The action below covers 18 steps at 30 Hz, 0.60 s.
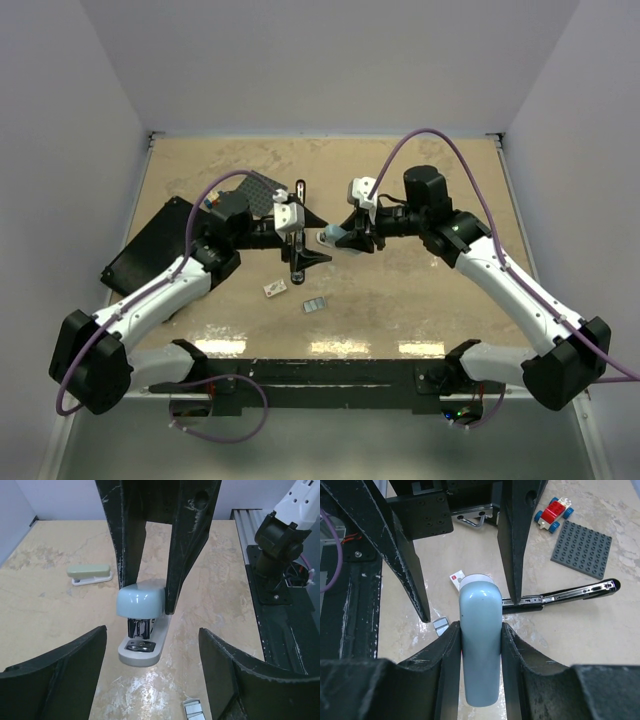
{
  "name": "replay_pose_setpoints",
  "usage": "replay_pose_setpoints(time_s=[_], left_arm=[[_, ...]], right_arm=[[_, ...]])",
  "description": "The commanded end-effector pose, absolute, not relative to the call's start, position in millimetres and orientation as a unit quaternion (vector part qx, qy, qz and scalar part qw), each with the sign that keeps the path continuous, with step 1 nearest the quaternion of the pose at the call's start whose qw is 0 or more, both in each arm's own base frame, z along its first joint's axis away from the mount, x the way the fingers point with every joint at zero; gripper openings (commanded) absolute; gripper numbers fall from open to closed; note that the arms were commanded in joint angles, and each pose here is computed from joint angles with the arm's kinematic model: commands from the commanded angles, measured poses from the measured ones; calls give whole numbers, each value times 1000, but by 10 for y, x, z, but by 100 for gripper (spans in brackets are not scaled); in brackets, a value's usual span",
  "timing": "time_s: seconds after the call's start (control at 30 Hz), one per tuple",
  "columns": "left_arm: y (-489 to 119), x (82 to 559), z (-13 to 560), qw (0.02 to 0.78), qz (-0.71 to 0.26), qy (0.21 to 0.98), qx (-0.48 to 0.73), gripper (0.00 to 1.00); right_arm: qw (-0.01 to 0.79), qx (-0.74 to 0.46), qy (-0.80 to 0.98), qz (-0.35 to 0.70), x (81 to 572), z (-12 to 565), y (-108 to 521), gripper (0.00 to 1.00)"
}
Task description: Load the staples into the stapler
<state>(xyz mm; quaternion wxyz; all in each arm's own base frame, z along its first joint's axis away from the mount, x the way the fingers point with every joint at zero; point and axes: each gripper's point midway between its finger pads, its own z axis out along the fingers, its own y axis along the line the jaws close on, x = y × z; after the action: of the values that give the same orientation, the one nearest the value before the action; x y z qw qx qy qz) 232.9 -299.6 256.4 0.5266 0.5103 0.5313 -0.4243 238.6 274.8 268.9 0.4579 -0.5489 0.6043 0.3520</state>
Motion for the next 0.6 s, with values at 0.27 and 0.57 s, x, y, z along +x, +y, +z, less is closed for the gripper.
replay_pose_setpoints(time_s=[0.27,0.57], left_arm=[[-3112,2289,2740,530,-442,511,513,44],[-3091,2318,2809,541,-425,515,512,0]], right_arm=[[479,-569,555,372,2218,2945,2786,0],[486,-564,542,390,2190,3078,2835,44]])
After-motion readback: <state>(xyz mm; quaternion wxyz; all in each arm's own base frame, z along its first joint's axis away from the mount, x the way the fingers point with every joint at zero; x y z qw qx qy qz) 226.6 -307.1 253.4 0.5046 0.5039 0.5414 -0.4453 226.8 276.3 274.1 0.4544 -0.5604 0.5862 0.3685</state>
